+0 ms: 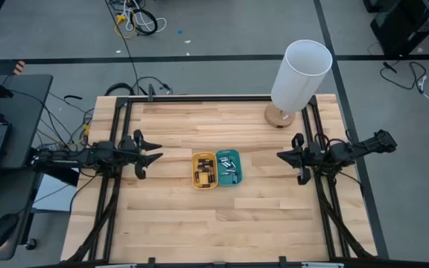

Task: Sort batteries
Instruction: Return to Home Position

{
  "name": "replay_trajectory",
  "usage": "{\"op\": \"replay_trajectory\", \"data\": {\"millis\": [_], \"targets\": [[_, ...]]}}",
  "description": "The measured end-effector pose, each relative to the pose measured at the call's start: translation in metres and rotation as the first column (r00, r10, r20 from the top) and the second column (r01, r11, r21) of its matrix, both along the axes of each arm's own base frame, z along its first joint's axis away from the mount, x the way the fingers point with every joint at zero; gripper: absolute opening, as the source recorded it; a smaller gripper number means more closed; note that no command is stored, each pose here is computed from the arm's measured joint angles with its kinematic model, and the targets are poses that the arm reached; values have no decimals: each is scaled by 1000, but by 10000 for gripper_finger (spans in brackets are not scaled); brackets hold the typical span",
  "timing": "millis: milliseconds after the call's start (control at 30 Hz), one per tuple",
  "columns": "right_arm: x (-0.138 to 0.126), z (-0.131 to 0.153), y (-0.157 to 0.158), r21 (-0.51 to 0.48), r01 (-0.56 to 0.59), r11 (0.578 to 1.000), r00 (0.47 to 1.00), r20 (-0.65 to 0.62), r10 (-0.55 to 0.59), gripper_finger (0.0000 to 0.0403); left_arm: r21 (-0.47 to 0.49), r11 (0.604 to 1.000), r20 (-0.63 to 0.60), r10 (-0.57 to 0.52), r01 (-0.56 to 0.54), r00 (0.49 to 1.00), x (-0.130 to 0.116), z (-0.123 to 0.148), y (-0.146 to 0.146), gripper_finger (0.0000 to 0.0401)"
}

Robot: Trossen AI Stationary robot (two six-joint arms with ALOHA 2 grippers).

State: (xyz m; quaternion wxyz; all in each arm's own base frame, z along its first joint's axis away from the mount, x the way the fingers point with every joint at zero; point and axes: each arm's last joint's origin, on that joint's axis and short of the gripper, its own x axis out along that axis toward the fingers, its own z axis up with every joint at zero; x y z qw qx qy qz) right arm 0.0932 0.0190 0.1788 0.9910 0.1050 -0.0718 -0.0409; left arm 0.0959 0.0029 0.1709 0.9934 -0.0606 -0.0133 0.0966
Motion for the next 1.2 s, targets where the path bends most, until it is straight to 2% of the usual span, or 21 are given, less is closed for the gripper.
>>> {"op": "replay_trajectory", "data": {"millis": [167, 300, 433, 600, 833, 1100, 1200], "targets": [[0, 0, 1, -58, -35, 998, 999, 1, 35, 0, 8, 1000, -1, 15, -15, 1000, 0, 0, 0, 172], [-1, 7, 2, -109, -102, 989, 992, 66, 109, 0, 11, 1000, -1, 19, -19, 1000, 0, 0, 1, 172], [-1, 8, 0, -149, -80, 986, 994, 55, 89, 0, 9, 1000, -1, 22, -22, 1000, 0, 0, 1, 172], [0, 6, -4, -162, -45, 986, 998, 31, 50, 0, -5, 1000, 2, 27, -27, 1000, 0, 0, 1, 172], [2, 4, -10, -171, -70, 983, 997, 19, 75, 0, 8, 999, -1, 33, -33, 999, 0, 0, 1, 172], [3, 1, -18, -113, -34, 993, 999, -16, 32, 0, -5, 999, 1, 32, -32, 999, 0, 0, 1, 172], [2, 3, -19, -101, -29, 994, 998, -50, 24, 0, -15, 999, -19, 43, -43, 999, -1, 1, 1, 158]]}}
